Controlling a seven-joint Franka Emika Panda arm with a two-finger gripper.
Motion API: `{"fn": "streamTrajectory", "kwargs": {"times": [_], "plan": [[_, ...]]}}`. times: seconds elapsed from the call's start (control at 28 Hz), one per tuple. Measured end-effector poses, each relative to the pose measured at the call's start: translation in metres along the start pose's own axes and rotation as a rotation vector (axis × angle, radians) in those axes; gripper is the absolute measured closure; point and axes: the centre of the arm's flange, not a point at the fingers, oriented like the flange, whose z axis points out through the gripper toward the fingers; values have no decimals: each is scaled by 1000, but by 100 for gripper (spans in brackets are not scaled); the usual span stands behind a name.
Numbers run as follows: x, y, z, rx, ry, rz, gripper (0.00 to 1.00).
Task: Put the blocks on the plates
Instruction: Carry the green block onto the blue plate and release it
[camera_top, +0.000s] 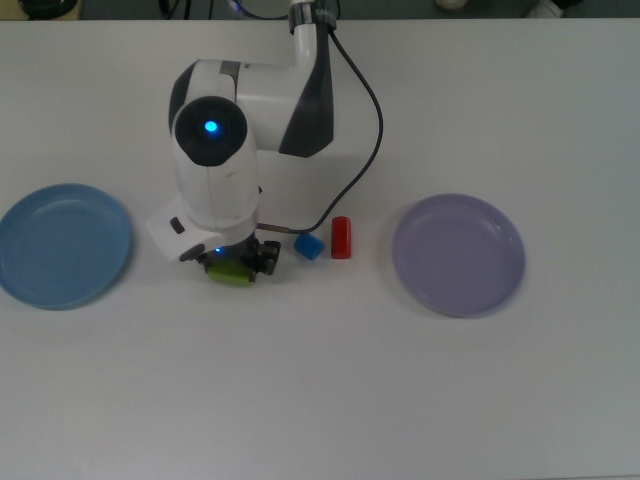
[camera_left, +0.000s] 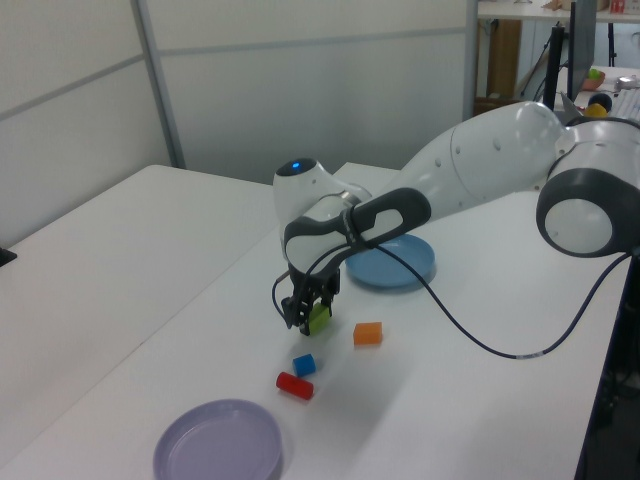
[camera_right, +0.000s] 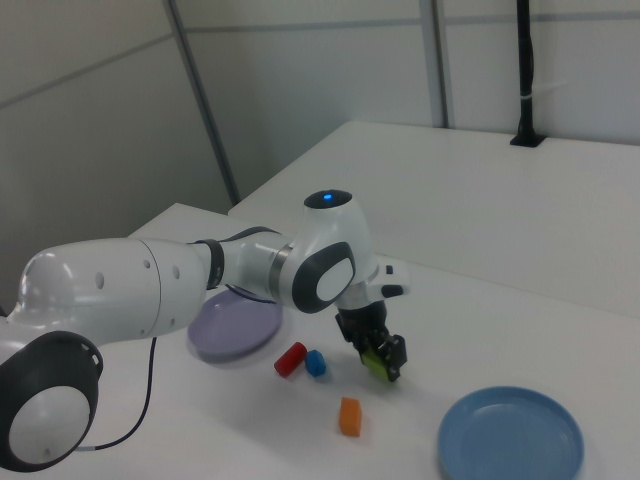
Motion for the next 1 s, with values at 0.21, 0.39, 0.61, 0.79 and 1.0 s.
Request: {"fn": "streamTrajectory", "kwargs": {"times": [0.21, 0.39, 0.61, 0.79, 1.0], "plan": [[9, 52, -37, 3, 54, 75, 33], [11, 120, -54, -4, 77, 137, 33], [4, 206, -51, -21, 71, 120, 33], [-2, 240, -47, -27, 64, 93, 33], [-2, 240, -36, -12, 50, 70, 33]]}}
